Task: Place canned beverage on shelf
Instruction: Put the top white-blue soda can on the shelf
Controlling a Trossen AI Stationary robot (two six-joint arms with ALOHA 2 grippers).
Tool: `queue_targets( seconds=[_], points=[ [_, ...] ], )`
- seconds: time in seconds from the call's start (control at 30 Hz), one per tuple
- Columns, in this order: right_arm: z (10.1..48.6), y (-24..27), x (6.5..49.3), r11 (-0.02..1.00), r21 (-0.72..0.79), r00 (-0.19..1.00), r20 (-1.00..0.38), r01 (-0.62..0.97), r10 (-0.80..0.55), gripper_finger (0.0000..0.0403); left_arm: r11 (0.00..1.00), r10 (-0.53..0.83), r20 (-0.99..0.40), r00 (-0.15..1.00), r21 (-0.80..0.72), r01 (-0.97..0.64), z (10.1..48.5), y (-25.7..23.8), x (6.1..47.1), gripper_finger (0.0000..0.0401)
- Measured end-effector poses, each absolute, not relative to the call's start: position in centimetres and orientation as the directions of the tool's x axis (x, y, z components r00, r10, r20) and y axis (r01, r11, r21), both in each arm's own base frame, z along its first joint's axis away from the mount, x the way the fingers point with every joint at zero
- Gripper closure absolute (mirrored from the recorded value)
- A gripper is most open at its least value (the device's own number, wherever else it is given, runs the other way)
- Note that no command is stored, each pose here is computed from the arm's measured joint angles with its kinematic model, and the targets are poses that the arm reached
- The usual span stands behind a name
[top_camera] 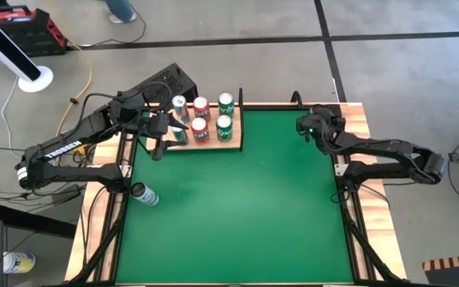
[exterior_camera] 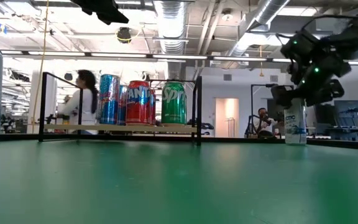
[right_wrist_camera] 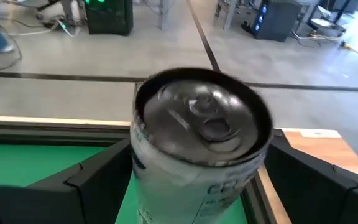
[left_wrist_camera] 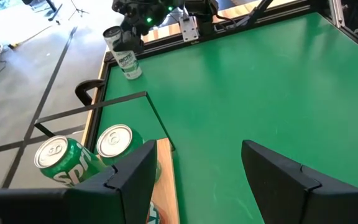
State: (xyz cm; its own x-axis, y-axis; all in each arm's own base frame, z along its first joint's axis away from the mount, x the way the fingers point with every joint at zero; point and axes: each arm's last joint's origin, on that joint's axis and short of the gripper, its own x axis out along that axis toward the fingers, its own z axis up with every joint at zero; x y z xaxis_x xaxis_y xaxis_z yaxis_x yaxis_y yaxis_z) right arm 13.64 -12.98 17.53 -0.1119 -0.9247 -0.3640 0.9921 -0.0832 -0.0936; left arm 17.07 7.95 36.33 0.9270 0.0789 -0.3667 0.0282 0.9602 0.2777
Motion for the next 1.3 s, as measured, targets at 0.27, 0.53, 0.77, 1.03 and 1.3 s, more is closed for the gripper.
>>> queue_targets(
  seconds=[0.27,0.53,0.77,1.03,1.3],
  points=[
    [16.8,-12.7,13.7,0.007,-0.05,-0.008,-0.295,0.999,-0.956,0.0028,0.963,0.079,-0.366,0.927,0.27,0.025,36.3,8.0,17.1,0.0182],
    [17.0,-12.8,13.8,0.019,-0.058,0.001,-0.285,0.998,-0.959,0.0093,0.976,0.077,-0.377,0.923,0.217,0.008,36.2,7.9,17.0,0.0182],
    [17.5,-12.6,14.3,0.063,-0.074,0.039,-0.287,0.995,-0.957,0.013,0.982,0.099,-0.454,0.886,0.19,-0.012,35.5,7.9,16.7,0.0182],
    [22.6,-12.6,17.5,0.31,-0.063,0.283,-0.273,0.949,-0.919,0.013,0.981,0.068,-0.432,0.899,0.191,0.018,35.7,7.8,16.8,0.0182],
    [30.0,-10.4,20.8,0.569,-0.085,0.545,-0.205,0.818,-0.813,0.013,0.975,0.006,-0.402,0.916,0.204,0.083,35.9,7.6,16.9,0.0182]
  ],
)
